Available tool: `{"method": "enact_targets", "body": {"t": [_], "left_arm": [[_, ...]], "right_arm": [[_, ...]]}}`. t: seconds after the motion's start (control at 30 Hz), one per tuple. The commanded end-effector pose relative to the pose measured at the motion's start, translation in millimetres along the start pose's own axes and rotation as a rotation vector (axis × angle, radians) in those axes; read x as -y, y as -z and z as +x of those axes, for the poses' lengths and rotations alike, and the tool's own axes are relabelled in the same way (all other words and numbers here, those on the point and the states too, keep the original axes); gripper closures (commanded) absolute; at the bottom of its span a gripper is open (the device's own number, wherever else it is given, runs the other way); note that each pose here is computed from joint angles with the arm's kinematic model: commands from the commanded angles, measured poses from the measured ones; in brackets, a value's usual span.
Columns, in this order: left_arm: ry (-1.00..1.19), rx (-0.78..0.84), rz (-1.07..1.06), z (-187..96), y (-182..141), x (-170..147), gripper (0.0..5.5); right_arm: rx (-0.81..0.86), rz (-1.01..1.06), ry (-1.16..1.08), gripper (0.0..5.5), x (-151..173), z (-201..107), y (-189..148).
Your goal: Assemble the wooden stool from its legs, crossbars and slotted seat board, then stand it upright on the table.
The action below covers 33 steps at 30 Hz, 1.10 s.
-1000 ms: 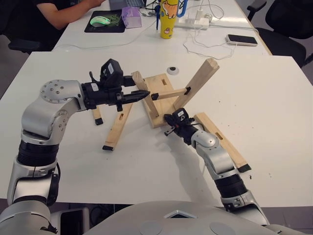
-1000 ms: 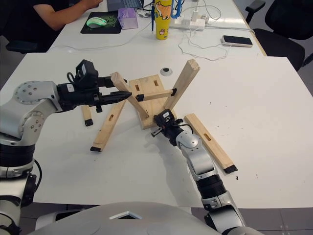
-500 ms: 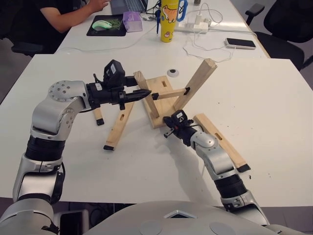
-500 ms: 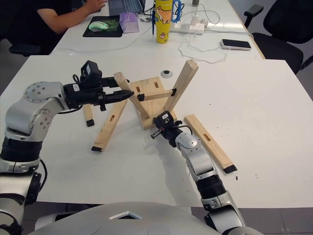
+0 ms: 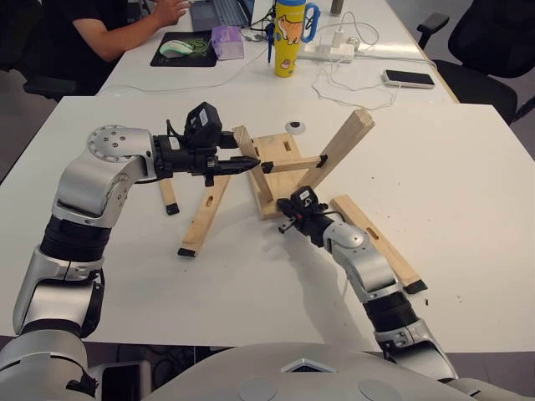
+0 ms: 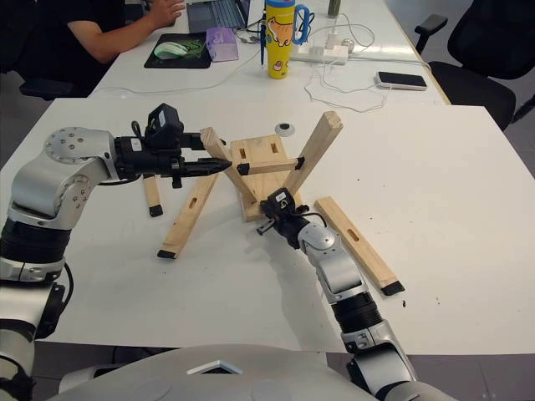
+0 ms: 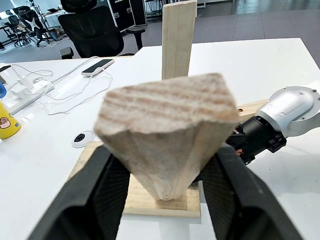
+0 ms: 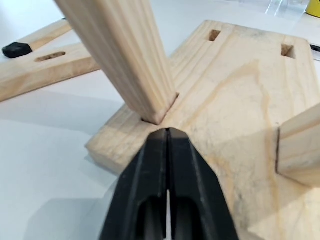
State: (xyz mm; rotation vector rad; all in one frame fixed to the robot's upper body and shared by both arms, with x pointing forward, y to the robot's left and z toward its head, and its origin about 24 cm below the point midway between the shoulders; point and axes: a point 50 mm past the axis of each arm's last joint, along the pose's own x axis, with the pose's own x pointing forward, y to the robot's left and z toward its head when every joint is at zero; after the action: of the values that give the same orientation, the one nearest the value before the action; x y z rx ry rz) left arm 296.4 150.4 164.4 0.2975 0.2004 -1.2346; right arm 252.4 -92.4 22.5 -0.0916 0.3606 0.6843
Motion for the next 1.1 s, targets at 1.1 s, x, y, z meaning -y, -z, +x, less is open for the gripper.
{"method": "enact_targets", "body": {"t": [1.1], "left_arm": [[0.142,-0.141,-0.205,22.7,45.7,20.2,3.48]], "right_arm": [[0.586,-0.309,0.301,5.5,-11.4,-24.3,-128.1]]}}
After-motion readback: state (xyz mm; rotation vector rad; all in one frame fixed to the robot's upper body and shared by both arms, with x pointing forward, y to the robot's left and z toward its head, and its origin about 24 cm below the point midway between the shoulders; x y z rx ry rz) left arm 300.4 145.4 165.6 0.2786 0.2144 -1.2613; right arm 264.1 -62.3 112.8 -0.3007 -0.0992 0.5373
